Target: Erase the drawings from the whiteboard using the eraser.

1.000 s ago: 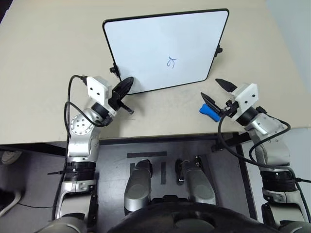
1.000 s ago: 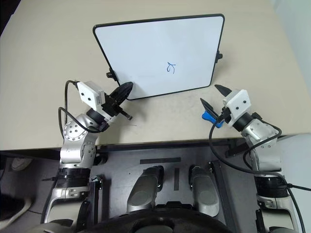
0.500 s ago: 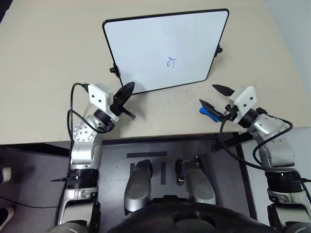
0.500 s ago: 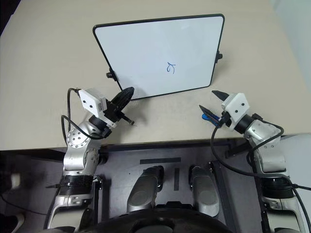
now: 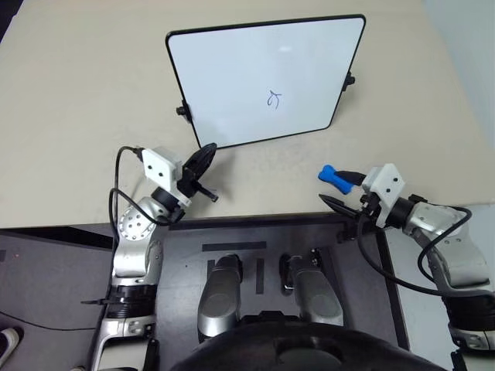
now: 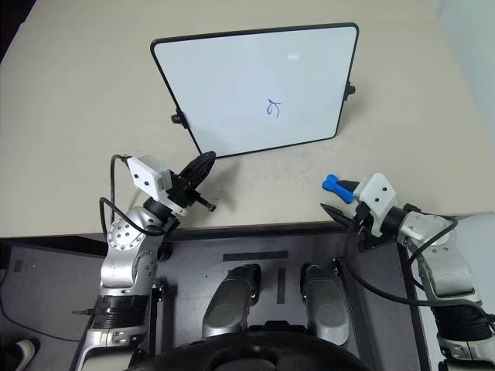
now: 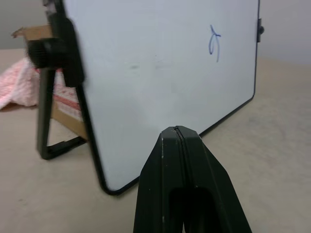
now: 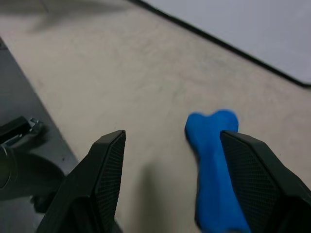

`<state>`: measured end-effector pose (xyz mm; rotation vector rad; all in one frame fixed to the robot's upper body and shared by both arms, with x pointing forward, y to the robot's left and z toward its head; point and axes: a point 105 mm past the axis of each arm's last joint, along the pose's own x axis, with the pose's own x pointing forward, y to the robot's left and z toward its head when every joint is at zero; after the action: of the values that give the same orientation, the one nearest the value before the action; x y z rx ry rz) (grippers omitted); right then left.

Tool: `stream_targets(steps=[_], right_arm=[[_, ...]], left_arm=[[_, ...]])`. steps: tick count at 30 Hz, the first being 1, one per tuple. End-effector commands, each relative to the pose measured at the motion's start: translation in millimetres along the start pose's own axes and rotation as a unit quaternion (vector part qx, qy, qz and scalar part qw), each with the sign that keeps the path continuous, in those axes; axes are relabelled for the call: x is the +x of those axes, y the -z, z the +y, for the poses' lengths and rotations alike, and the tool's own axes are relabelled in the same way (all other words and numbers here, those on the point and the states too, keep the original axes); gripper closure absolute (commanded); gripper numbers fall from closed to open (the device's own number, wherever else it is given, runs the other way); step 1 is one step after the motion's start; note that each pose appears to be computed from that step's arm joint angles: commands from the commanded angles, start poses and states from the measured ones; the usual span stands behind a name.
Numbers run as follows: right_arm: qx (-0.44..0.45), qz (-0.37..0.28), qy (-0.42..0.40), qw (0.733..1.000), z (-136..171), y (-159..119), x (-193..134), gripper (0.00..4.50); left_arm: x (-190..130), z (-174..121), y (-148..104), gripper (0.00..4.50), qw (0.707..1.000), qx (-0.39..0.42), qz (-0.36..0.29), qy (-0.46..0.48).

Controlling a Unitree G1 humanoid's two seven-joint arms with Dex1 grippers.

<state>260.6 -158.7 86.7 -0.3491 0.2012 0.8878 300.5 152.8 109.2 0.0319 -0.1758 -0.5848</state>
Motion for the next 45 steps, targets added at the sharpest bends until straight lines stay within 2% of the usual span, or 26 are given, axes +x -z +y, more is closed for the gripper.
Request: stream_targets(steps=[1,12,15,22,23,27,29,33,36,38,42,45], right_arm=[[-0.015,0.000,0.013,1.000,-7,-5,-4,1.24],[-0.013,0.019,0.043,0.999,-22,9,3,1.24],[-0.015,0.019,0.048,0.999,-24,8,3,1.83],[-0.023,0.013,0.055,0.998,-27,0,2,4.28],[-0.025,0.012,0.056,0.998,-27,-1,2,4.49],[-0.041,0.003,0.061,0.997,-29,-10,3,4.49],[-0.065,-0.016,0.059,0.996,-29,-24,5,4.49],[-0.140,-0.121,0.043,0.982,-24,-86,14,4.49],[-0.226,-0.164,0.027,0.960,-16,-113,32,4.49],[-0.269,-0.178,0.028,0.946,-16,-121,45,4.49],[-0.363,-0.176,0.034,0.914,-26,-116,72,4.49],[-0.397,-0.183,0.049,0.898,-37,-116,87,4.49]], left_arm=[[4,-7,-10,4.50,1.000,0.006,-0.020,0.009],[4,-6,-9,4.50,1.000,0.006,-0.021,0.006],[5,-7,-9,4.50,1.000,0.005,-0.022,0.007],[7,-7,-9,4.50,1.000,0.005,-0.022,0.010],[7,-8,-9,4.50,1.000,0.005,-0.022,0.010],[8,-8,-9,4.50,1.000,0.004,-0.023,0.012],[8,-8,-9,4.50,1.000,0.005,-0.022,0.012],[8,-7,-8,4.50,1.000,0.005,-0.022,0.012],[10,-7,-8,4.50,1.000,0.005,-0.022,0.013],[11,-8,-8,4.50,1.000,0.004,-0.024,0.014],[14,-10,-9,4.50,1.000,0.003,-0.028,0.014],[15,-10,-9,4.50,0.999,0.003,-0.029,0.013]])
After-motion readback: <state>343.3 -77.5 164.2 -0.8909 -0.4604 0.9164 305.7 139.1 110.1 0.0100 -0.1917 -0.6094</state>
